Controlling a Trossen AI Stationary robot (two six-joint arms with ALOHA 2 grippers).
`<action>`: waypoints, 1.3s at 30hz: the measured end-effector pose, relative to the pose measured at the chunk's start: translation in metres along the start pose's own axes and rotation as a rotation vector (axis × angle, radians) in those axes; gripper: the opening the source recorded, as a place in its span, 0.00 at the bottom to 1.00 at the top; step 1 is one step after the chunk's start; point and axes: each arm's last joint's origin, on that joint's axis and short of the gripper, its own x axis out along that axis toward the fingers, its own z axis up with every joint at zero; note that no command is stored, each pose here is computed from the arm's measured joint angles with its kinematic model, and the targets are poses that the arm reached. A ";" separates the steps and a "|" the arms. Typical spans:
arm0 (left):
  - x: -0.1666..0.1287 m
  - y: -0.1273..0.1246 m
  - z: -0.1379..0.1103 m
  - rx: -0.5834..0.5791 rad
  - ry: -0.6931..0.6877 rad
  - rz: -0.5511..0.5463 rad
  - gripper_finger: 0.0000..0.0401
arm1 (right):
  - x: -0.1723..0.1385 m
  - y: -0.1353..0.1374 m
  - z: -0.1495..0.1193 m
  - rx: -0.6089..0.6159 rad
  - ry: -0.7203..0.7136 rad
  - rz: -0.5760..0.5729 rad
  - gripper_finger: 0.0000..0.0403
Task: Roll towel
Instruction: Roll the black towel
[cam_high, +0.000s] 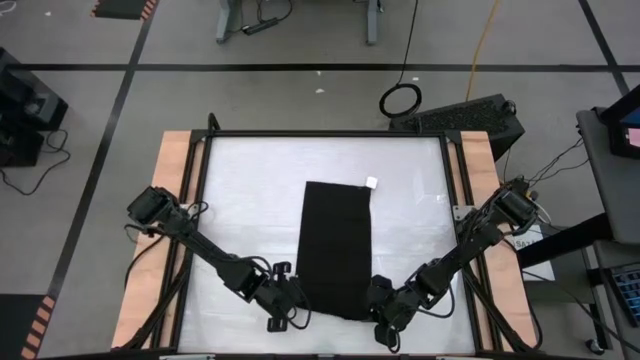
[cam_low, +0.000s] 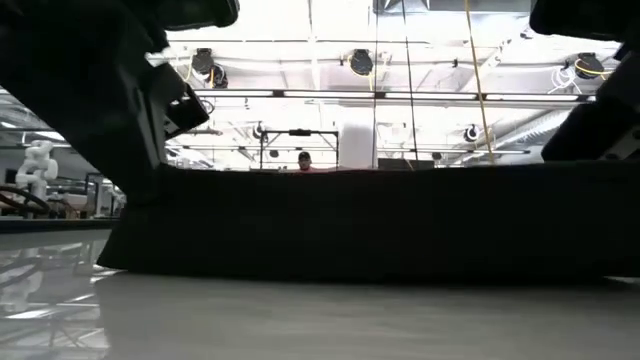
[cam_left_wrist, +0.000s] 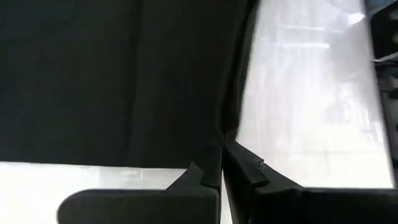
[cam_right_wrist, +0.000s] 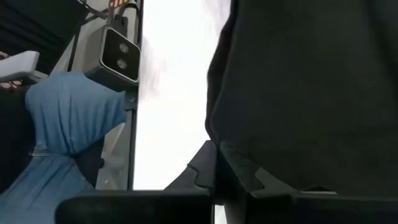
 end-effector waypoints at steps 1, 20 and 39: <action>0.000 0.002 0.000 -0.003 0.006 0.006 0.02 | -0.002 -0.001 0.001 -0.001 0.003 -0.009 0.00; 0.005 0.016 0.000 -0.048 0.035 0.094 0.02 | -0.009 -0.027 0.013 0.079 0.063 -0.176 0.00; 0.024 0.022 -0.009 -0.023 0.099 0.143 0.03 | 0.005 -0.038 0.008 0.100 0.129 -0.215 0.03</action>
